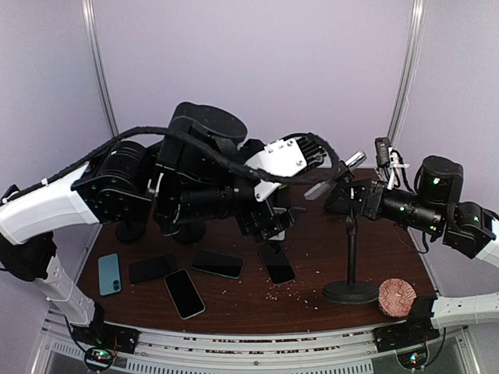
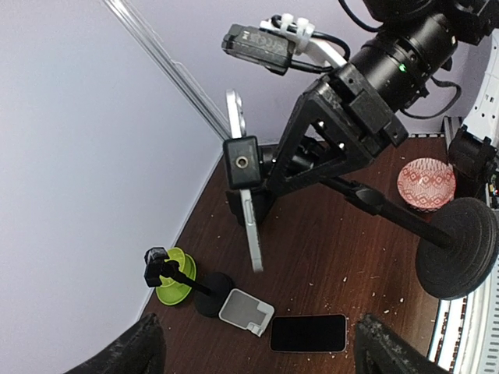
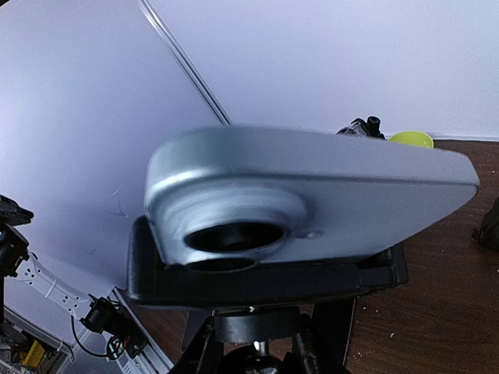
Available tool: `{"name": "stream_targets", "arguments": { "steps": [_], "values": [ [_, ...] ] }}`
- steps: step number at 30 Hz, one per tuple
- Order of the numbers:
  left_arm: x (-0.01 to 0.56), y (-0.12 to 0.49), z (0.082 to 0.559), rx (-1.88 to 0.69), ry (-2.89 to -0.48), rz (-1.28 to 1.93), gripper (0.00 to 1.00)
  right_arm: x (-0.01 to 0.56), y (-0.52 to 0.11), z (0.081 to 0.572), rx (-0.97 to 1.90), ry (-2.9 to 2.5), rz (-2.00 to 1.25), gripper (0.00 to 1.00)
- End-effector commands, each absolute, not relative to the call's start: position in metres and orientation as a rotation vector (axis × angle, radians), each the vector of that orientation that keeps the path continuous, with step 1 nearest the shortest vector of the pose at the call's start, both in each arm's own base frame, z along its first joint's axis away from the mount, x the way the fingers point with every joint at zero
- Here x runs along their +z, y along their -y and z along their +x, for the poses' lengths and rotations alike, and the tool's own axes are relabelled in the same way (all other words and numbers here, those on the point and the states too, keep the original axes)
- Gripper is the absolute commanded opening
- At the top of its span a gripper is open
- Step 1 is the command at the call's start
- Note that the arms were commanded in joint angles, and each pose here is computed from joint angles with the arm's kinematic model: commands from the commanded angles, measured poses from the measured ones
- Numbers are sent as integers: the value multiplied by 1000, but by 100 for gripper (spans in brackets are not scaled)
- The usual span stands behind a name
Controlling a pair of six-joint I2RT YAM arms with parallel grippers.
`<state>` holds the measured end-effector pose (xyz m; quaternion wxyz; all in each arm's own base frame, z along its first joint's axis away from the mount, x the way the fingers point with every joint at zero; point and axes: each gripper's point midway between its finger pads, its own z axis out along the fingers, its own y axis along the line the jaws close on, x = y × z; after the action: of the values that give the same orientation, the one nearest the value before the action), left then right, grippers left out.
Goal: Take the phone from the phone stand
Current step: Pass from the right arm to the left
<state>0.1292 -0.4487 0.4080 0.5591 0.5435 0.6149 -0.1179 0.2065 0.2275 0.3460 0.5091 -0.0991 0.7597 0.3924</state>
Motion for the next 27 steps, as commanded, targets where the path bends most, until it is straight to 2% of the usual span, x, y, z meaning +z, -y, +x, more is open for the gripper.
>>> {"name": "stream_targets", "arguments": {
  "steps": [1,12,20,23,27],
  "values": [
    [416,457,129,-266,-1389,1296,85,418,-217,202,1096,-1652,-105,0],
    [411,460,130,-253,-1316,1310,86,423,-221,200,1209,-1695,-16,0],
    [423,461,143,-444,-1339,1206,83,437,-226,185,1361,-1679,-14,0],
    [436,466,137,-489,-1311,1218,80,434,-220,186,1300,-1713,-17,0],
    [456,472,134,-559,-1322,1206,75,414,-209,191,1068,-1832,-93,0]
  ]
}}
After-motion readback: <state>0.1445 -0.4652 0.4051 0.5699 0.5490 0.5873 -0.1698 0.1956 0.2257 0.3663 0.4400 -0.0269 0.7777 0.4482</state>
